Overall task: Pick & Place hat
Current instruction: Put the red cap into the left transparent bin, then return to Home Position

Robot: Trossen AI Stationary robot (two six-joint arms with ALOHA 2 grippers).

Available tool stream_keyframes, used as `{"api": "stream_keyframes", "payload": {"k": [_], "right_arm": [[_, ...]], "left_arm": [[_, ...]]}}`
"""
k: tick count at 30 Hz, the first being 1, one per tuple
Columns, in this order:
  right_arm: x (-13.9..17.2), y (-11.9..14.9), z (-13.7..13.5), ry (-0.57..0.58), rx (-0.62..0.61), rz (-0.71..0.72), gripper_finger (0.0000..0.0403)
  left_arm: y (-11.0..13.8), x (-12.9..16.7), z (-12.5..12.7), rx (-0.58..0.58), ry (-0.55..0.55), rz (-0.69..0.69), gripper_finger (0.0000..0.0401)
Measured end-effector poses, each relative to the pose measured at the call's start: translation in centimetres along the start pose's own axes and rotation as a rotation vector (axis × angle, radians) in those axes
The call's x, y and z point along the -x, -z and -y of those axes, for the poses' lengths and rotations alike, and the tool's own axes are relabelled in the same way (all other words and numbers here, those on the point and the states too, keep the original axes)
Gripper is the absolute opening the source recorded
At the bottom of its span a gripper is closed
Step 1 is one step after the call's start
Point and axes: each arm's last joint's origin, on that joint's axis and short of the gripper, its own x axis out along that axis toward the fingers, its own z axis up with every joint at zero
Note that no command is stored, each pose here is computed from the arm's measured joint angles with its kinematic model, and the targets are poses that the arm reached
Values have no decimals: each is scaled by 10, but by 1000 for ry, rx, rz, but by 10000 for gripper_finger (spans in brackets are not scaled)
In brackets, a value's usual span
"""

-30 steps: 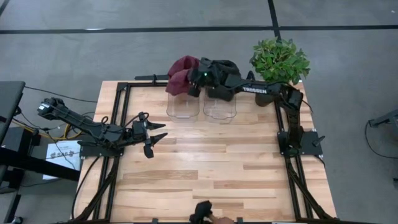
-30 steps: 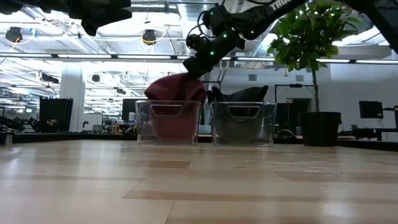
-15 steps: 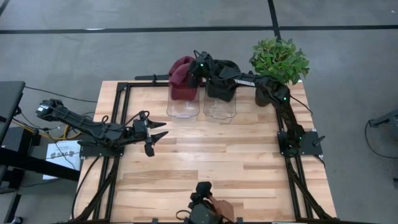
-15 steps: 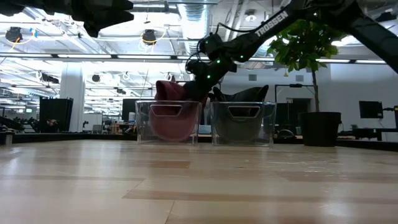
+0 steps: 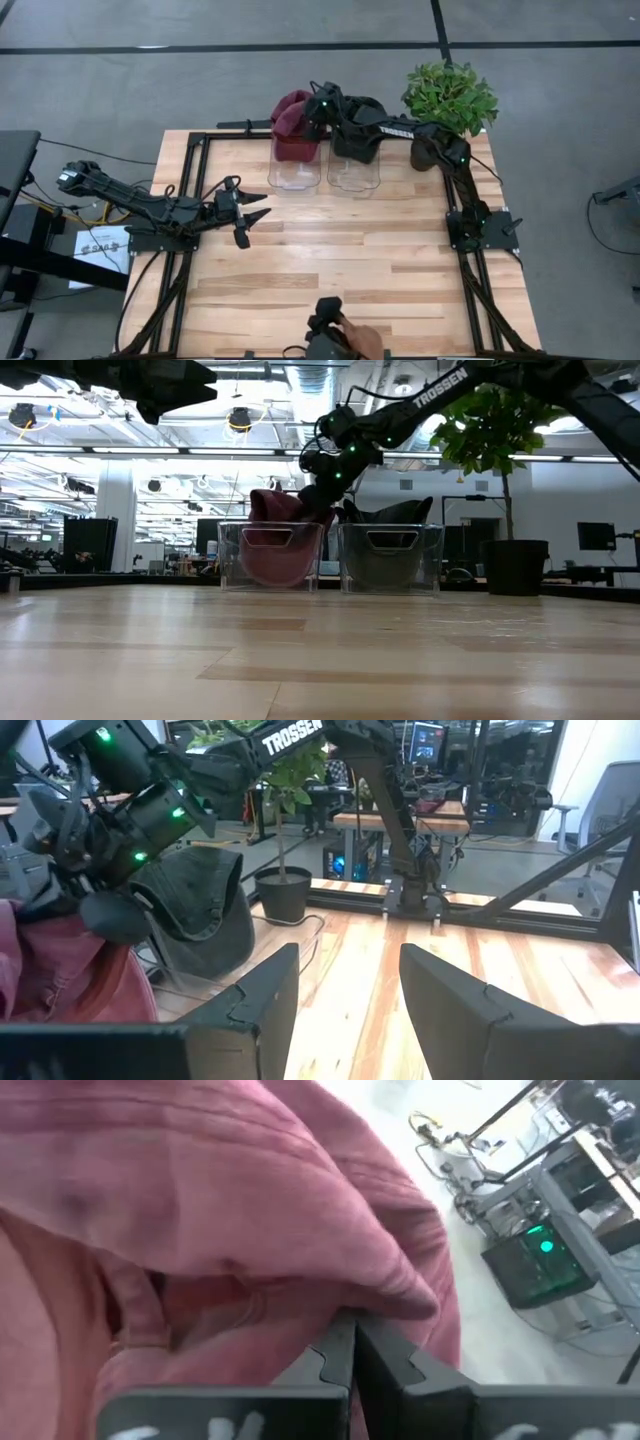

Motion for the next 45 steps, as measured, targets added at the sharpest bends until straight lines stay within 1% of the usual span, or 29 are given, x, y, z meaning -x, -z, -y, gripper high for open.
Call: {"api": "stream_keyframes", "payload": {"k": [5, 9, 10, 14, 18, 21, 23, 26, 28, 31, 34, 38, 40, 42, 45], "right_arm": [[11, -4, -2, -32, 19, -32, 0], [21, -8, -3, -60, 28, -40, 0], [24, -12, -4, -54, 28, -23, 0], [43, -25, -4, -92, 35, 10, 0], [73, -40, -6, -191, 3, 55, 0], [101, -51, -11, -276, -36, 69, 0], [121, -56, -15, -345, -59, 81, 0], [150, -55, -27, -456, -92, 120, 0], [170, -50, -38, -509, -94, 132, 0], [200, -36, -55, -546, -113, 166, 0], [233, -18, -72, -570, -131, 247, 0], [279, 13, -91, -619, -168, 402, 0], [299, 31, -100, -649, -180, 478, 0], [317, 52, -107, -661, -185, 533, 0], [336, 87, -114, -668, -209, 551, 0]], "left_arm": [[2, 0, 0, -3, 0, -4, 172], [4, 0, -1, -7, -3, -9, 172], [4, 0, -1, -5, -3, -8, 172], [3, 1, 0, 0, 4, -3, 172], [3, 2, 1, 24, 37, -3, 172], [1, 3, 2, 78, 124, 3, 172], [0, 5, 5, 113, 239, 9, 172], [-2, 8, 9, 119, 414, 10, 172], [-2, 8, 10, 119, 474, 11, 172], [-1, 9, 10, 121, 473, 9, 172], [6, 7, 6, 103, 390, -5, 172], [22, 4, -5, 80, 210, -24, 172], [35, 4, -9, 108, 178, -31, 172], [44, 6, -11, 159, 196, -45, 172], [50, 8, -10, 220, 267, -56, 172]]}}
